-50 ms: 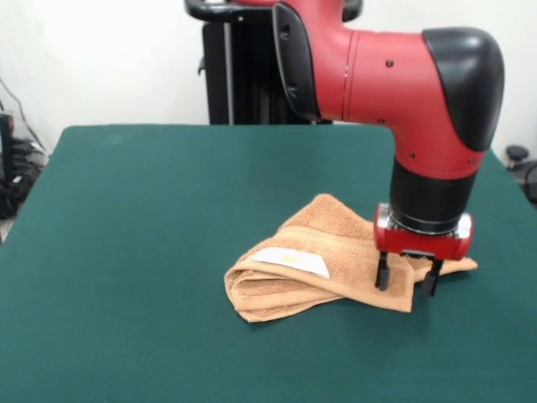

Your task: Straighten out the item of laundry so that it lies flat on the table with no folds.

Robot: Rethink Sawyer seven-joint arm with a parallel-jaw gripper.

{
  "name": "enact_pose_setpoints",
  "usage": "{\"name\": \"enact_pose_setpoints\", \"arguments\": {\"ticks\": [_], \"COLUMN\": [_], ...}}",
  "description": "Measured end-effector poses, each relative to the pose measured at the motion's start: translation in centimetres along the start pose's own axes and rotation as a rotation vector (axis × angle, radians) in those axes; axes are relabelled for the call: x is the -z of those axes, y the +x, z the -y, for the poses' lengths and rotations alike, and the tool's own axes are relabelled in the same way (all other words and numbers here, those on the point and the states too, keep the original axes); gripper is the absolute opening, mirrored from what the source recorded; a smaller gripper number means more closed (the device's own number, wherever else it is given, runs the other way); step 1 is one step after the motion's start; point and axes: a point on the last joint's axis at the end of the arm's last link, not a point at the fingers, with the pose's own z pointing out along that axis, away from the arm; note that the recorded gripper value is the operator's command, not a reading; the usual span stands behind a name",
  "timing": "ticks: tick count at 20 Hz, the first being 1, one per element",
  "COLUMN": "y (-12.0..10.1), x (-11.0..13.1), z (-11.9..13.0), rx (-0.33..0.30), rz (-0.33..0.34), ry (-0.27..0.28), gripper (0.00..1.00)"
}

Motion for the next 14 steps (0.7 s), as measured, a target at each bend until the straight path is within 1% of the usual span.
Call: {"name": "enact_pose_setpoints", "arguments": {"ticks": [14], "y": [-0.23], "x": [-0.29], "z": [0.19], "rx": [-0.001], "rz": [0.008], "ry": [0.004], "gripper": [1.00]}}
